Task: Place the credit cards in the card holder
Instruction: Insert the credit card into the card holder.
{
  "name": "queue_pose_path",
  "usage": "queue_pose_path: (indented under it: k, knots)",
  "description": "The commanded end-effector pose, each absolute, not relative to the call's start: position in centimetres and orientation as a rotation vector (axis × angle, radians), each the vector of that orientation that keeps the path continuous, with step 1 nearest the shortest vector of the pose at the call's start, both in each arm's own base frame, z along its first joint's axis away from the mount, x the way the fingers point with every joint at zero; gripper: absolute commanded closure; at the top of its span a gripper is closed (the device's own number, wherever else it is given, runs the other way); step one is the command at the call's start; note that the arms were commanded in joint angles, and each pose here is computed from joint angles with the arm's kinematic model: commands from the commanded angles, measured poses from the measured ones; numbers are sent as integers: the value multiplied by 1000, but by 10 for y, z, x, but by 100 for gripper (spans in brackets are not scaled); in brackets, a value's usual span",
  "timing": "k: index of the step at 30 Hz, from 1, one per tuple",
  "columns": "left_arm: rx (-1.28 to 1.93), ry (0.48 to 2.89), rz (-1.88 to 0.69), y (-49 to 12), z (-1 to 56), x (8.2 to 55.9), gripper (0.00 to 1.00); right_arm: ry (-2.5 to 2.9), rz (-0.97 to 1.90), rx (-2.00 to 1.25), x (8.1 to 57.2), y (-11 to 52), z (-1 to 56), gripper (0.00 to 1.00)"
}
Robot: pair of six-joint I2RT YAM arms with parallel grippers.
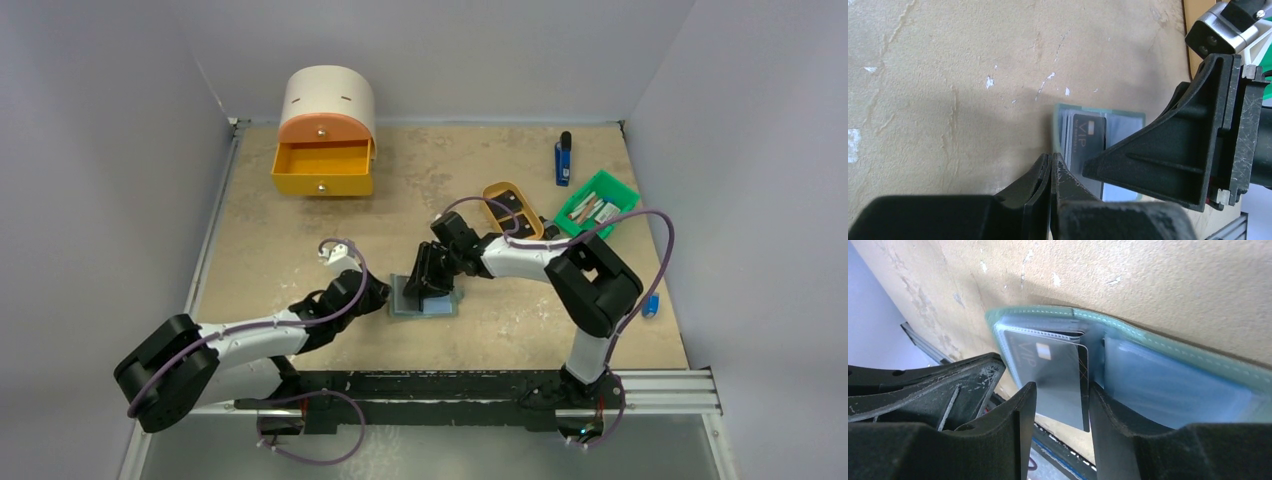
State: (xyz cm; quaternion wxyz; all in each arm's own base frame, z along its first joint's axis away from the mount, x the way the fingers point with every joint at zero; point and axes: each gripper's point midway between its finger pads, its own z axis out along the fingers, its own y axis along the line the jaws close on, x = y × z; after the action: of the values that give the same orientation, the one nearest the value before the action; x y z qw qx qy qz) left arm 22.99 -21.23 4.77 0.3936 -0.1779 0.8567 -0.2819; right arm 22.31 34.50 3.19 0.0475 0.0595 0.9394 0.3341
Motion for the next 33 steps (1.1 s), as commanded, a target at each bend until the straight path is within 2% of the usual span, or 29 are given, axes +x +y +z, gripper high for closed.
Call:
queue_pose_path:
  k: [1,25,33]
  knots:
    - [-444,2163,-757,-217,56,227,100,2797,935,166,234,337,45,55]
    - [-481,2189,-589,-186,37,220,100,2765,951,69,238,344,43,55]
    - [-453,2232,-618,-197,24,219,100,2778,963,39,236,354,43,57]
